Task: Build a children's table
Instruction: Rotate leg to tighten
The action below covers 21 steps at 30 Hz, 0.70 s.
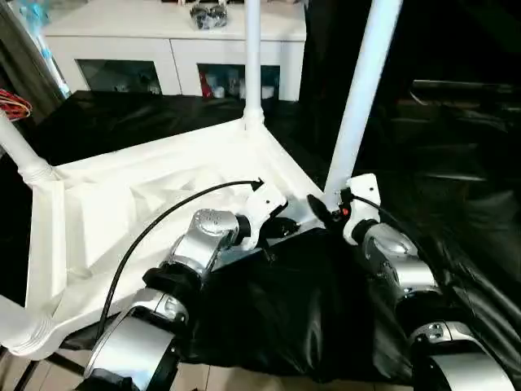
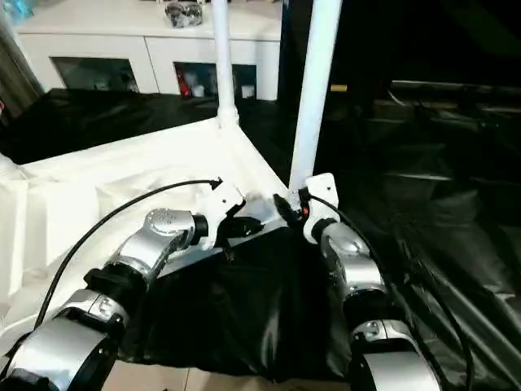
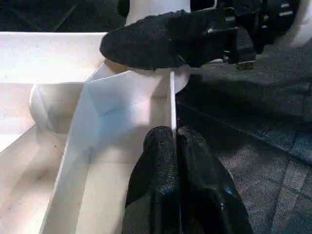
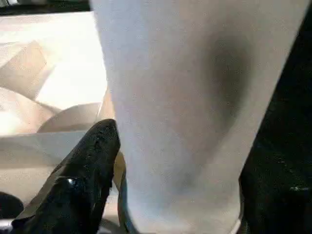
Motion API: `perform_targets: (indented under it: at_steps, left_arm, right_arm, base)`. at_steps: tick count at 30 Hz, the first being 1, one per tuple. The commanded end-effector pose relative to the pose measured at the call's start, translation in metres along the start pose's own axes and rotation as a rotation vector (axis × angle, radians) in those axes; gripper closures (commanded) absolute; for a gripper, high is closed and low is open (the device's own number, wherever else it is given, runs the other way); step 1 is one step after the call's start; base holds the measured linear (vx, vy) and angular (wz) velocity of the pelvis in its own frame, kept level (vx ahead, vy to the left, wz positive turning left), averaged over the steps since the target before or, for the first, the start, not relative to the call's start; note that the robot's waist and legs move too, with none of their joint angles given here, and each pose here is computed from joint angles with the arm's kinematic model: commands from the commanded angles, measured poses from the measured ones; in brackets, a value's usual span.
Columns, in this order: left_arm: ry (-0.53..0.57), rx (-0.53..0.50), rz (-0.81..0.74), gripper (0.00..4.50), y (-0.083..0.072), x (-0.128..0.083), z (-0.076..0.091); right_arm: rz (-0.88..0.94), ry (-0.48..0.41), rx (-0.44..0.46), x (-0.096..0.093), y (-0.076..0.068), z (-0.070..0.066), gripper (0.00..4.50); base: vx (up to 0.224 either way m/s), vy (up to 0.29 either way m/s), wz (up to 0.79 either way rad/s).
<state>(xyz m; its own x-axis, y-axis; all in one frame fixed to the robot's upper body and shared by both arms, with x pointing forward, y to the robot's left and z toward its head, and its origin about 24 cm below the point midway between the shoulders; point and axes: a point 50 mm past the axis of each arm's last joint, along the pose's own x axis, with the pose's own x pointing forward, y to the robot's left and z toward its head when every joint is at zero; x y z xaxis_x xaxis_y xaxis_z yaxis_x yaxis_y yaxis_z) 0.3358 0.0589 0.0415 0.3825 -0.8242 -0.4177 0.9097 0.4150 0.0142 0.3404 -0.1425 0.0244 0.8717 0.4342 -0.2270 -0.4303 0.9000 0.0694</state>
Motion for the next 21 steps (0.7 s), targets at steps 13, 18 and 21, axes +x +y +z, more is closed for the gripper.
perform_targets:
  at_steps: [13,18,21]
  left_arm:
    - [-0.086,0.113,-0.307,4.5,-0.013,-0.018,0.008]
    - [-0.07,0.112,-0.383,4.5,-0.014,-0.027,0.004]
    - [-0.05,0.111,-0.417,4.5,-0.013,-0.034,-0.001]
  right_arm:
    - [0.524,0.094,-0.137,-0.039,0.005,-0.016,0.45]
    - [0.643,0.144,-0.173,-0.053,0.004,-0.019,0.45]
    - [0.718,0.188,-0.188,-0.063,0.001,-0.021,0.7]
  base:
    - [0.0,0.0,0.0]
    - [0.0,0.0,0.0]
    - [0.0,0.0,0.0]
